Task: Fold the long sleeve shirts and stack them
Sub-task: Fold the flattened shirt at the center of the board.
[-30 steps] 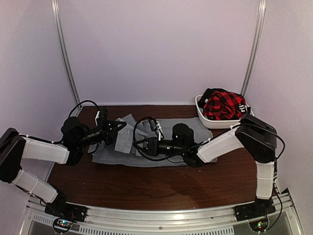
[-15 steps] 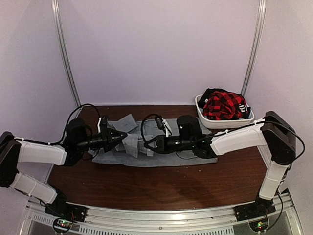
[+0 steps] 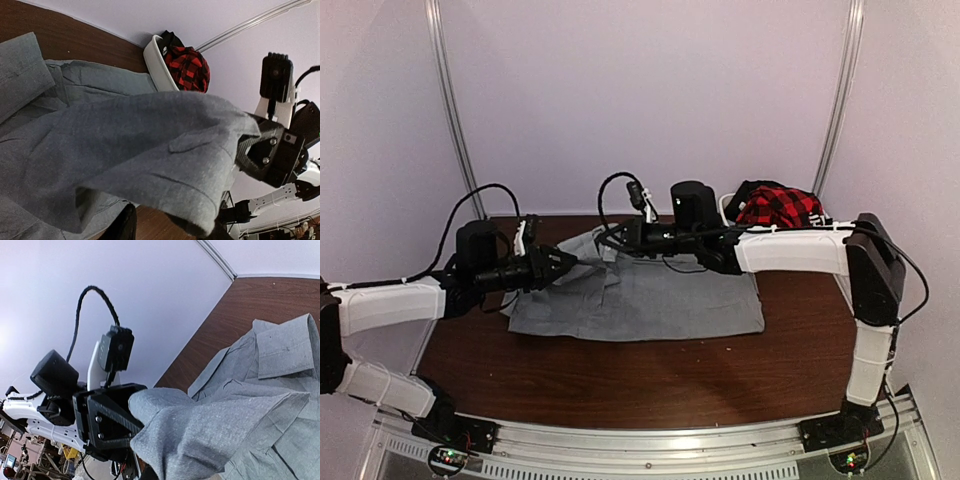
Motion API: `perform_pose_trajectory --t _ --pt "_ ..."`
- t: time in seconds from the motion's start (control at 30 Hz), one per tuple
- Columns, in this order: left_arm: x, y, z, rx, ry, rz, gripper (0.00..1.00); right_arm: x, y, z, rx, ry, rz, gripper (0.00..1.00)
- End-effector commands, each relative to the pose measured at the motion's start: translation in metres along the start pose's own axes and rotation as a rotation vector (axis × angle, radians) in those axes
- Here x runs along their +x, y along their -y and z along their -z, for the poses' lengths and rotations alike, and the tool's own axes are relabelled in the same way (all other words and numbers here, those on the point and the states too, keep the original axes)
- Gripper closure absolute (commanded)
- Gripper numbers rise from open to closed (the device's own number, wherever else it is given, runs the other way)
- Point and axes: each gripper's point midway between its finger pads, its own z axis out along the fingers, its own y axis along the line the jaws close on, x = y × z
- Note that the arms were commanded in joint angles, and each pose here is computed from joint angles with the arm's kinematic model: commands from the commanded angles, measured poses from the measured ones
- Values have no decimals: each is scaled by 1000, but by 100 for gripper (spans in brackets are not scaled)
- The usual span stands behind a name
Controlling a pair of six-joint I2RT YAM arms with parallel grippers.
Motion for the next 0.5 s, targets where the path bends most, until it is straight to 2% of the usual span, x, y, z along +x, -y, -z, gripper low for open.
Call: perform_pose_trajectory --t 0.0,0.23,0.47 --pt "-6 -12 9 -92 39 -106 52 -33 2 -9 -54 41 -36 100" --pt "-1 -37 20 -174 101 -139 37 -69 19 -14 -38 122 -104 100" --pt "13 -84 14 -307 87 -151 35 -95 18 -7 -49 193 -126 100"
